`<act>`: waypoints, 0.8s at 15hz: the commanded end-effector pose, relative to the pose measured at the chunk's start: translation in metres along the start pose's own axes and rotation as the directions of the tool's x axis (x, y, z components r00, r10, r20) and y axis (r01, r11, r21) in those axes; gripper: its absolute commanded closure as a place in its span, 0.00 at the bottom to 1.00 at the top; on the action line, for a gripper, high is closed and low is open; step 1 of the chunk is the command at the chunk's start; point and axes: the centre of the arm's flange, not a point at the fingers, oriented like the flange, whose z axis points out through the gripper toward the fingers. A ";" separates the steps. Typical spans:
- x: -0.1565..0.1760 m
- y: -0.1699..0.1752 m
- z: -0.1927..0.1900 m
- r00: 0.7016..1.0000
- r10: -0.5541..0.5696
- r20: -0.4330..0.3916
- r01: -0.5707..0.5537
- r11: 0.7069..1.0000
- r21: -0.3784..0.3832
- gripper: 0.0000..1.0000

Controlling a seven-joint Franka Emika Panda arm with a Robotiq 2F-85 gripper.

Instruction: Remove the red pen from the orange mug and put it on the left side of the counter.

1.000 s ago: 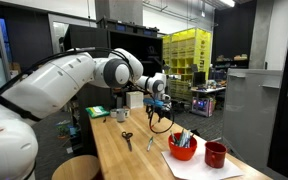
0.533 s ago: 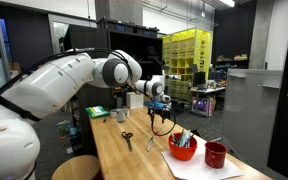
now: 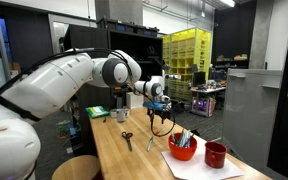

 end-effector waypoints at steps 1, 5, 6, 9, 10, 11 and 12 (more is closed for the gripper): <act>-0.017 0.002 -0.027 0.999 0.026 -0.026 -0.026 1.000 -0.006 0.00; -0.037 0.020 -0.063 0.996 0.089 -0.033 -0.088 0.996 0.031 0.00; -0.044 0.025 -0.072 0.993 0.108 -0.035 -0.107 0.993 0.045 0.00; -0.074 0.044 -0.104 0.981 0.189 -0.047 -0.185 0.980 0.074 0.00; -0.087 0.052 -0.115 0.974 0.220 -0.049 -0.215 0.972 0.092 0.00; -0.097 0.060 -0.122 0.967 0.250 -0.051 -0.244 0.964 0.106 0.00; -0.107 0.070 -0.132 0.956 0.292 -0.040 -0.285 0.950 0.126 0.00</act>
